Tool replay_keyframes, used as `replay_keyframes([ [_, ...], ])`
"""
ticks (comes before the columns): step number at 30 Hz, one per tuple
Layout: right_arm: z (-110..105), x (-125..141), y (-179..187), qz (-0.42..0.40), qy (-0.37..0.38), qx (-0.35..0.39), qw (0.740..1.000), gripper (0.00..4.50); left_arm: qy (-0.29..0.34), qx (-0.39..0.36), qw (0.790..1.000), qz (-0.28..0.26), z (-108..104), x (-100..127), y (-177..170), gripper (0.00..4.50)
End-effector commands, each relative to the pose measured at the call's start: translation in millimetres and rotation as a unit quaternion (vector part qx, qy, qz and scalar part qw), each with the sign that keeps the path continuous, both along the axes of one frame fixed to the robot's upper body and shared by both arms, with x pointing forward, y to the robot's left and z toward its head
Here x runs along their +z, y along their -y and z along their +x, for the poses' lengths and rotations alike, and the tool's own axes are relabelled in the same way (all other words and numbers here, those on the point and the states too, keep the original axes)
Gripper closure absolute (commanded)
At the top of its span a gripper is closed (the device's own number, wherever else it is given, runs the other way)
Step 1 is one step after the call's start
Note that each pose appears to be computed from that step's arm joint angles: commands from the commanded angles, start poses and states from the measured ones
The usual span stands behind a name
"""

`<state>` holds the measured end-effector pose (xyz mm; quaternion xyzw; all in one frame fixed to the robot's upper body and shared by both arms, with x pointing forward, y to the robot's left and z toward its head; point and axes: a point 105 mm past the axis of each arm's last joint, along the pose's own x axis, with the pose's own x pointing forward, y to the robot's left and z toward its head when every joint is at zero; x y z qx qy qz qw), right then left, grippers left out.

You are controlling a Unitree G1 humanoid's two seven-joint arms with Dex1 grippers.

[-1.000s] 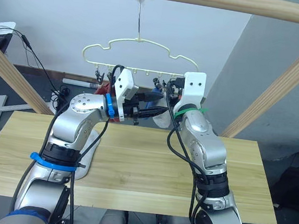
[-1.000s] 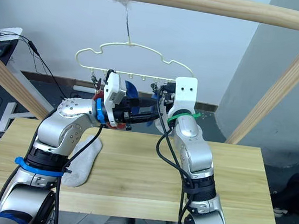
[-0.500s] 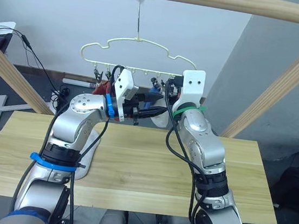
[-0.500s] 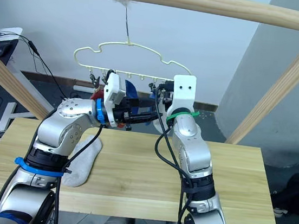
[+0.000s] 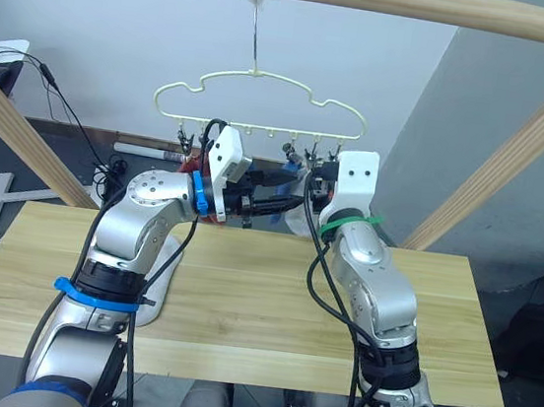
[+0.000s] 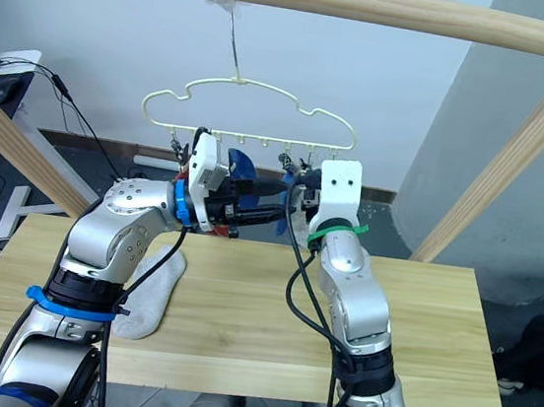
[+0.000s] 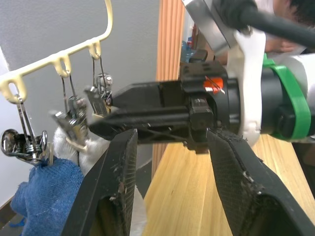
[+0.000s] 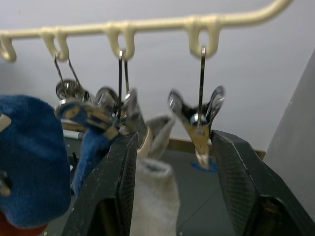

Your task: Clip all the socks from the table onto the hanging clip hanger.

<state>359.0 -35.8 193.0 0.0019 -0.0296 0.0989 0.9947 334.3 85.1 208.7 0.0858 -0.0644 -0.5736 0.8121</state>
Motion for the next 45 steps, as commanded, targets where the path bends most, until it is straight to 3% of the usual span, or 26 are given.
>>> replay_keyframes([
  [1,-6,17,2,0.018,0.030,-0.006,0.999,2.10,0.023,-0.010,1.000,0.002,-5,10,2,2.20],
  [16,-1,25,4,0.025,0.046,-0.025,0.998,2.10,0.027,-0.010,1.000,0.002,-5,11,3,2.20],
  [20,0,26,5,0.022,0.048,-0.028,0.998,2.98,0.027,-0.011,1.000,0.002,-5,11,3,2.20],
  [45,18,53,-3,0.026,0.094,-0.024,0.995,2.98,0.027,-0.012,1.000,0.002,-5,12,4,2.20],
])
